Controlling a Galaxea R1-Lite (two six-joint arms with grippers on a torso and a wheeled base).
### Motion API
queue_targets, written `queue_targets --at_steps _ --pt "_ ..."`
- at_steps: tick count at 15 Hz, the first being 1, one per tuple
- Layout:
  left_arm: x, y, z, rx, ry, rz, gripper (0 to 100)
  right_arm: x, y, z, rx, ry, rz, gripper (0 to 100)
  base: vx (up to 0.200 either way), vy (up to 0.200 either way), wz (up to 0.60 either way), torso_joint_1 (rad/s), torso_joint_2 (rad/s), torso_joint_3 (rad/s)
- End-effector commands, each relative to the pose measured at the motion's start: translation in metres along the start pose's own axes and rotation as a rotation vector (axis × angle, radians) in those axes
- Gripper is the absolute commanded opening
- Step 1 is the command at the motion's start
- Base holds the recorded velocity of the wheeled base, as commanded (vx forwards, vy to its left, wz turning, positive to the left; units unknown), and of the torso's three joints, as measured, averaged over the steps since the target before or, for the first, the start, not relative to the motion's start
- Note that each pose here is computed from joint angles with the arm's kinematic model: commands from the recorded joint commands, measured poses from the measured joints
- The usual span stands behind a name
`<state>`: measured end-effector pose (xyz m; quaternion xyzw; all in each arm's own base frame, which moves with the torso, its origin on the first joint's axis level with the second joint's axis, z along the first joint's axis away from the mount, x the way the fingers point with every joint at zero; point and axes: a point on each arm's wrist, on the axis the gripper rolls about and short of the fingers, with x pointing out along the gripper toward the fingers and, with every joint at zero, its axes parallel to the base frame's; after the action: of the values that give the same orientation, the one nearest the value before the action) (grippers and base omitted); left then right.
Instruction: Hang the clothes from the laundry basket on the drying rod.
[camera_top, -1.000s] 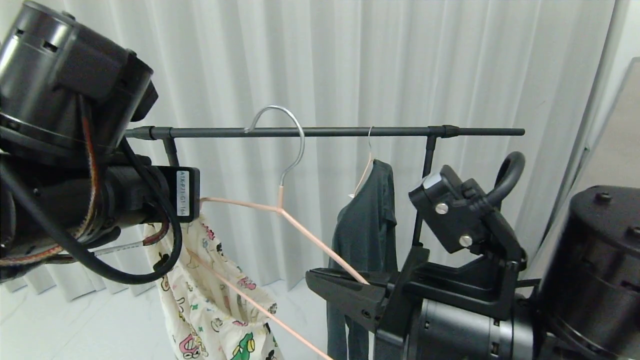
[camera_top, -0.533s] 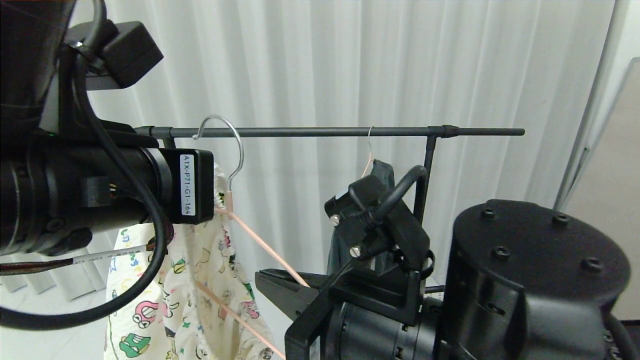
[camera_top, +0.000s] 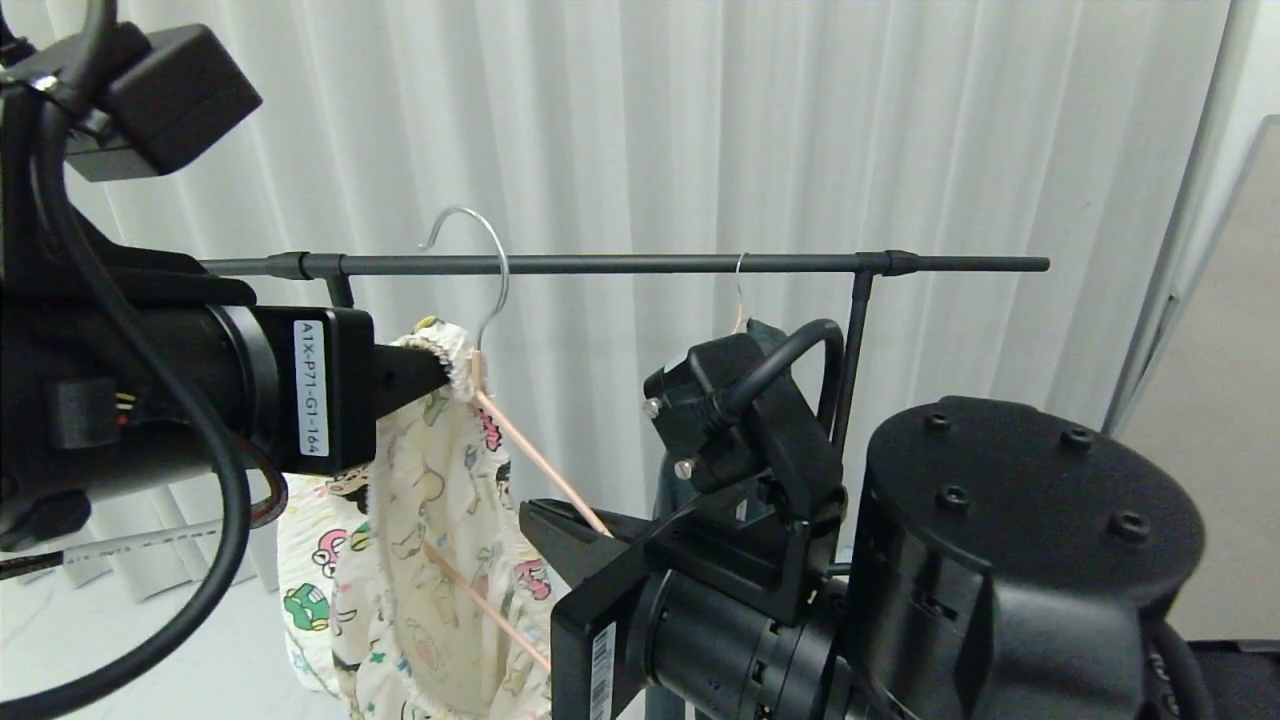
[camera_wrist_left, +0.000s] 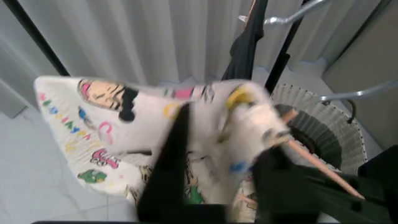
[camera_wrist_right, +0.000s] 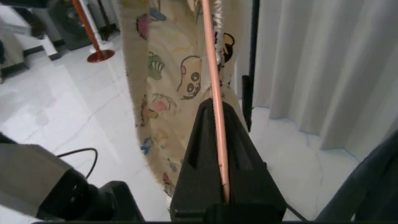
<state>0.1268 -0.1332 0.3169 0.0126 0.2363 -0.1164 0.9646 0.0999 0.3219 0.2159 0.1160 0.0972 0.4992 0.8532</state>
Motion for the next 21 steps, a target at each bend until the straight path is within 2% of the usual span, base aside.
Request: queue_targets --at_steps 1,5,10,11,12,14,15,17,19,21 --pt "-0.005 0.003 0.0 -0.007 -0.012 -0.006 100 -0.005 0.0 0.007 0.004 -0.022 0.002 0 0.0 0.0 0.0 0.0 0.0 0.0" --pt "-0.018 0.006 -0.005 0.002 -0.022 -0.048 100 -0.012 -0.004 0.017 -0.015 -0.074 -0.087 0 0.0 0.0 0.0 0.0 0.0 0.0" --pt "-0.029 0.005 -0.031 0.079 0.017 -0.13 100 -0.021 -0.019 0.031 -0.075 -0.114 -0.143 0 0.0 0.0 0.0 0.0 0.0 0.0" --pt "-0.031 0.01 -0.038 0.115 0.023 -0.127 100 -0.025 -0.021 0.032 -0.09 -0.114 -0.147 0 0.0 0.0 0.0 0.0 0.0 0.0" --pt "-0.037 0.019 -0.044 0.182 0.011 -0.125 100 -0.031 -0.023 0.029 -0.107 -0.098 -0.145 0 0.0 0.0 0.0 0.0 0.0 0.0" --pt "-0.053 0.037 -0.051 0.388 -0.028 -0.197 100 -0.048 -0.026 0.019 -0.138 -0.051 -0.108 0 0.0 0.0 0.0 0.0 0.0 0.0" --pt "-0.057 0.044 -0.054 0.439 -0.034 -0.236 100 -0.058 -0.027 0.015 -0.15 -0.032 -0.081 0 0.0 0.0 0.0 0.0 0.0 0.0" --pt "-0.06 0.058 -0.061 0.496 -0.04 -0.295 100 -0.085 -0.031 0.011 -0.189 -0.002 0.013 0 0.0 0.0 0.0 0.0 0.0 0.0" --pt "-0.061 0.059 -0.068 0.533 -0.047 -0.441 100 -0.105 -0.03 0.0 -0.211 0.038 0.094 0 0.0 0.0 0.0 0.0 0.0 0.0" --pt "-0.052 0.056 -0.082 0.619 -0.045 -0.545 100 -0.116 -0.019 -0.014 -0.219 0.086 0.17 0 0.0 0.0 0.0 0.0 0.0 0.0"
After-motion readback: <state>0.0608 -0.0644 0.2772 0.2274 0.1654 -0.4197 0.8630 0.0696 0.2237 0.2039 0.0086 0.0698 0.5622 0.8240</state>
